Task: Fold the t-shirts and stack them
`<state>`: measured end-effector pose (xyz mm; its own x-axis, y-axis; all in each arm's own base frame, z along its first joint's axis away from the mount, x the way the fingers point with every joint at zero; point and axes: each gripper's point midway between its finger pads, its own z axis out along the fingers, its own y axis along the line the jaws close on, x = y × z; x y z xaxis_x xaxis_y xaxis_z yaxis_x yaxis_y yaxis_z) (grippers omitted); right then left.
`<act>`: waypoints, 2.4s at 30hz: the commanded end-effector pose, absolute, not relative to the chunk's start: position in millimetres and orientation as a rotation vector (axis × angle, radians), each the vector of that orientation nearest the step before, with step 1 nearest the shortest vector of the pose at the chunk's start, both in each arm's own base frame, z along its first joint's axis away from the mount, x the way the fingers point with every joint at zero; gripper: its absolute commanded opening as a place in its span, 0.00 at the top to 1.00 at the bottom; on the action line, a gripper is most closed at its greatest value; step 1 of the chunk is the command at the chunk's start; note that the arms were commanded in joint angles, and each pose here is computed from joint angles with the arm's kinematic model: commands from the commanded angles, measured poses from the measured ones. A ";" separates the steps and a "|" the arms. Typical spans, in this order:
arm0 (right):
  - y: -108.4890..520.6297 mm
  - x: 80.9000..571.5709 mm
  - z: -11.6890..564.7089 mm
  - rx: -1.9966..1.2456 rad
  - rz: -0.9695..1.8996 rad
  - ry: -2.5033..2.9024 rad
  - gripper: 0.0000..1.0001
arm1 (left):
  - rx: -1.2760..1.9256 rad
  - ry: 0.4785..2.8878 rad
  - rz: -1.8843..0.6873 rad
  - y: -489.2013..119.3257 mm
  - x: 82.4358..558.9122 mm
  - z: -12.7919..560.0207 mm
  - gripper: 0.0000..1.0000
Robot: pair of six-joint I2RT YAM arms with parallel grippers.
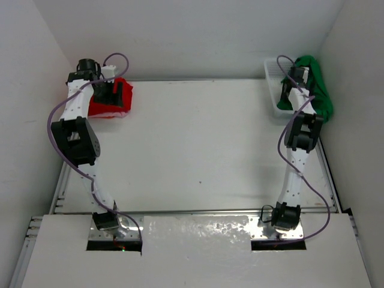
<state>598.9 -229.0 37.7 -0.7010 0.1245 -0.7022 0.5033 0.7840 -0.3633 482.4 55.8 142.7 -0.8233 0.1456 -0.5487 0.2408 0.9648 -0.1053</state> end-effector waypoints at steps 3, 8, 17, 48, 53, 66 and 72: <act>-213.9 637.9 31.8 0.312 -0.546 2.242 0.03 | 0.359 2.502 -0.133 62.5 493.5 158.0 0.30; -216.1 631.6 9.2 0.366 -0.530 2.274 0.57 | 0.351 2.503 -0.098 67.7 500.5 159.5 0.30; -205.6 639.6 87.4 0.388 -0.408 2.125 1.00 | 0.320 2.488 0.002 79.0 495.1 174.4 0.30; -35.6 433.9 582.7 0.125 0.157 1.220 1.00 | 0.373 2.106 -0.167 24.8 444.4 289.7 0.30; 44.1 354.8 657.8 -0.034 0.607 1.014 1.00 | 0.376 2.044 -0.219 12.9 432.8 311.8 0.30; 235.9 340.3 597.8 -0.242 1.393 1.112 1.00 | 0.356 2.027 -0.137 14.3 386.0 324.1 0.28; 260.0 428.5 396.7 -0.140 1.202 1.674 1.00 | 0.355 2.058 -0.137 14.2 379.3 317.4 0.28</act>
<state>402.3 262.4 484.6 -0.3696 0.5459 -0.7520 -0.7254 0.3363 0.6006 387.4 18.6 309.2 -0.4780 0.1731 -0.8611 0.2954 0.9550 0.0280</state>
